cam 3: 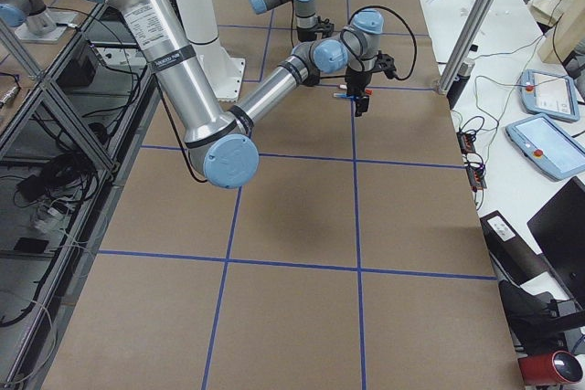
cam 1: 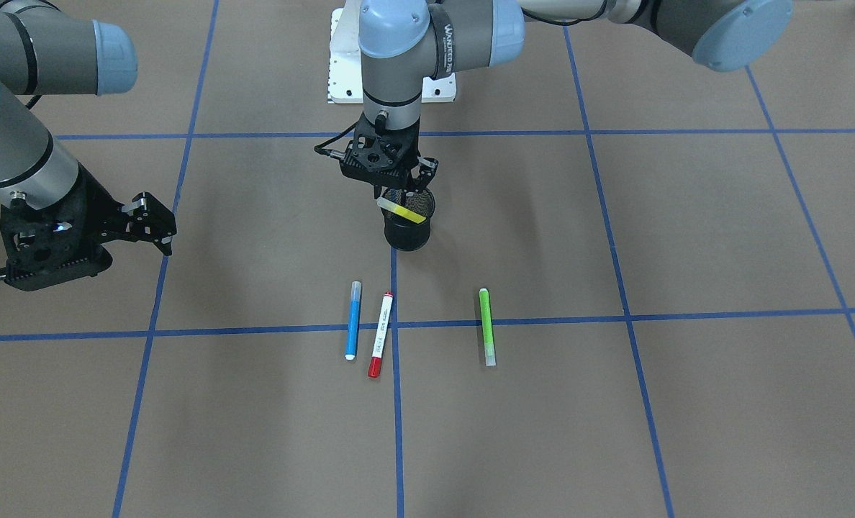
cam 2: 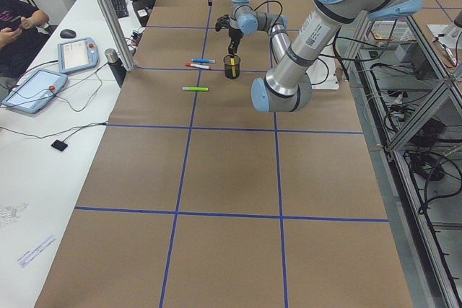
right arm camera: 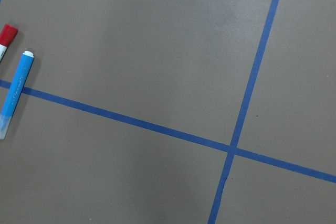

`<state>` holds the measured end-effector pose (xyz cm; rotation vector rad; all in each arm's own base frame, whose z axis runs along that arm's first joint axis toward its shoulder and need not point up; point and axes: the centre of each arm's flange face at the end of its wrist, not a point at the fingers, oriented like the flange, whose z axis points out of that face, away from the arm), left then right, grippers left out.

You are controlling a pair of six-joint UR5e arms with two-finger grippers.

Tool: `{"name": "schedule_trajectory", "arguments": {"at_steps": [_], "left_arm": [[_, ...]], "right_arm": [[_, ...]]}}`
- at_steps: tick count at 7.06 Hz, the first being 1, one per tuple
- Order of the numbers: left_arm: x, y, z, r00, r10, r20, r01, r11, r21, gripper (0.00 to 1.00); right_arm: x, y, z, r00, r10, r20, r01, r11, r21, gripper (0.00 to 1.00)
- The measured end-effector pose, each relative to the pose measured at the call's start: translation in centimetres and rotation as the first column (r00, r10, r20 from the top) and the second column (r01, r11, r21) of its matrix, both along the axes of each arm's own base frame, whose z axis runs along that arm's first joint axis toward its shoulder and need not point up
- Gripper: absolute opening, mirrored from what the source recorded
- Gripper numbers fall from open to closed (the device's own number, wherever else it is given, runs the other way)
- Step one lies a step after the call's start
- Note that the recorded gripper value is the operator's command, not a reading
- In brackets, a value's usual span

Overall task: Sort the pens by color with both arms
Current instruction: 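Align and close the left gripper on the yellow highlighter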

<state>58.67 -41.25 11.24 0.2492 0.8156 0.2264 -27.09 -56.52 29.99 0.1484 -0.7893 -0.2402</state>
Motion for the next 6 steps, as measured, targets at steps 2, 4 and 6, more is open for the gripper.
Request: {"name": "schedule_trajectory", "arguments": {"at_steps": [2, 4, 6], "left_arm": [[-0.15, -0.32, -0.05, 1.000, -0.015, 0.004, 0.015, 1.000, 0.010, 0.50], [-0.14, -0.37, -0.02, 1.000, -0.019, 0.006, 0.019, 1.000, 0.011, 0.50], [-0.05, -0.40, 0.04, 1.000, -0.021, 0.006, 0.021, 1.000, 0.012, 0.50]], "right_arm": [[0.03, 0.06, -0.04, 1.000, 0.000, 0.001, 0.000, 1.000, 0.001, 0.99], [0.01, 0.11, -0.08, 1.000, -0.001, 0.001, 0.001, 1.000, 0.002, 0.99], [-0.02, 0.11, -0.05, 1.000, -0.001, 0.001, 0.001, 1.000, 0.002, 0.99]]}}
